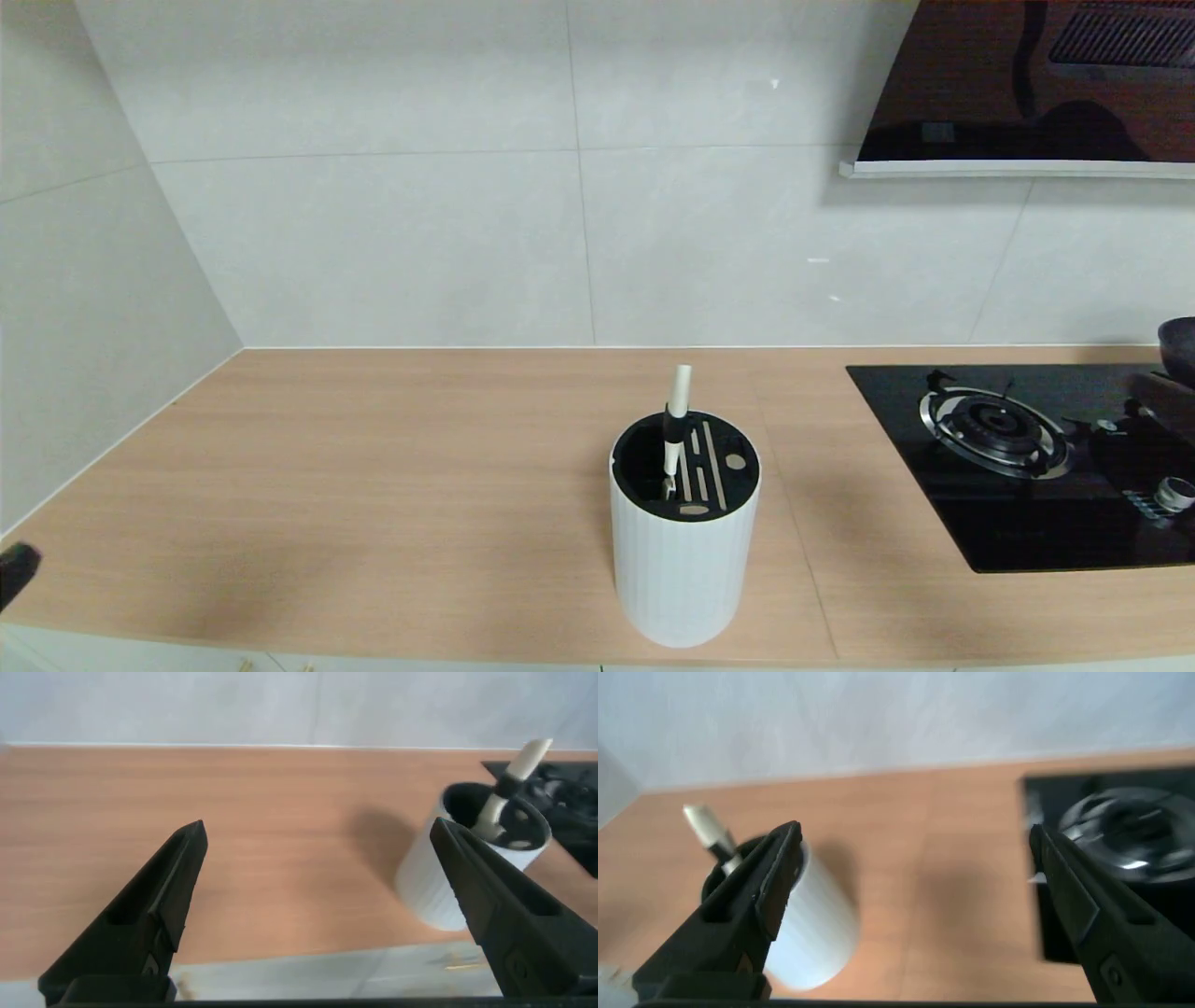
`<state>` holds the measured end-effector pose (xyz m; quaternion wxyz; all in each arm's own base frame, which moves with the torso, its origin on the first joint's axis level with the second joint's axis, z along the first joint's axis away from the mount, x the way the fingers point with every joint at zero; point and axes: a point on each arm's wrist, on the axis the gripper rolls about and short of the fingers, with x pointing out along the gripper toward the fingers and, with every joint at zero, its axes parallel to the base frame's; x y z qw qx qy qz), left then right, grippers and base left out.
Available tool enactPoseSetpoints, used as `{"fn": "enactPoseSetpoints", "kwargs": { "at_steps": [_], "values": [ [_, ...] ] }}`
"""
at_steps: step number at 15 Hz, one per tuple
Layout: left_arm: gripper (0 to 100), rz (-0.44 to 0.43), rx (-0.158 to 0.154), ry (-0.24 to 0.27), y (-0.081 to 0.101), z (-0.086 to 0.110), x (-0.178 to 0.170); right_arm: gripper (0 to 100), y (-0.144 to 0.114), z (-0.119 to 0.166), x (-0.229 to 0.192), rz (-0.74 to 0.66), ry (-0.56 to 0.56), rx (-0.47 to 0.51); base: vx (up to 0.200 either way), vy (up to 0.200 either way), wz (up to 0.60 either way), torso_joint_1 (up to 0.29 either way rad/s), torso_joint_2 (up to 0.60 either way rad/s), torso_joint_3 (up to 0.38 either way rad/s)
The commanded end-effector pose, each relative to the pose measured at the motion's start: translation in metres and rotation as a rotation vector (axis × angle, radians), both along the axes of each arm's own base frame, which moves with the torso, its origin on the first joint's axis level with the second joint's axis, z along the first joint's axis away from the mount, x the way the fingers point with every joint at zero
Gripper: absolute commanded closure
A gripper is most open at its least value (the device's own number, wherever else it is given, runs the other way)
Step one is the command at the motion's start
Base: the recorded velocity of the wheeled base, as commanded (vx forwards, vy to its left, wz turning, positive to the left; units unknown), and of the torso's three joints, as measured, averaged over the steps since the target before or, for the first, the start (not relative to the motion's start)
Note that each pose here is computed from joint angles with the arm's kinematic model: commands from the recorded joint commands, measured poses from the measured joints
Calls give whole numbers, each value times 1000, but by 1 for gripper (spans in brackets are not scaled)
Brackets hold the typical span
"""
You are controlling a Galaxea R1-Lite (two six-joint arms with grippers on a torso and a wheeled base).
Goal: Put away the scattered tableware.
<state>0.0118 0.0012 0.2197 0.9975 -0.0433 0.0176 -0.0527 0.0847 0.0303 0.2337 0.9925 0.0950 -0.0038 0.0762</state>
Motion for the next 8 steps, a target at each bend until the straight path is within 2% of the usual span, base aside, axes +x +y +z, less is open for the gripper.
{"fn": "enactPoseSetpoints", "kwargs": {
  "at_steps": [1,2,4,8],
  "values": [
    [0,93,-11,-152,11,-14,-45,0,-32,-11,-68,-188,-205,-66,0,0,0,0,0,0],
    [0,105,-1,-169,12,-16,-50,0,-34,-13,-75,-225,-226,-80,0,0,0,0,0,0],
    [0,161,56,-226,14,-29,-75,0,-39,-28,-113,-318,-295,-126,0,0,0,0,0,0],
    [0,254,59,-238,13,-29,-81,0,-39,-49,-142,-404,-331,-182,0,0,0,0,0,0]
  ]
}}
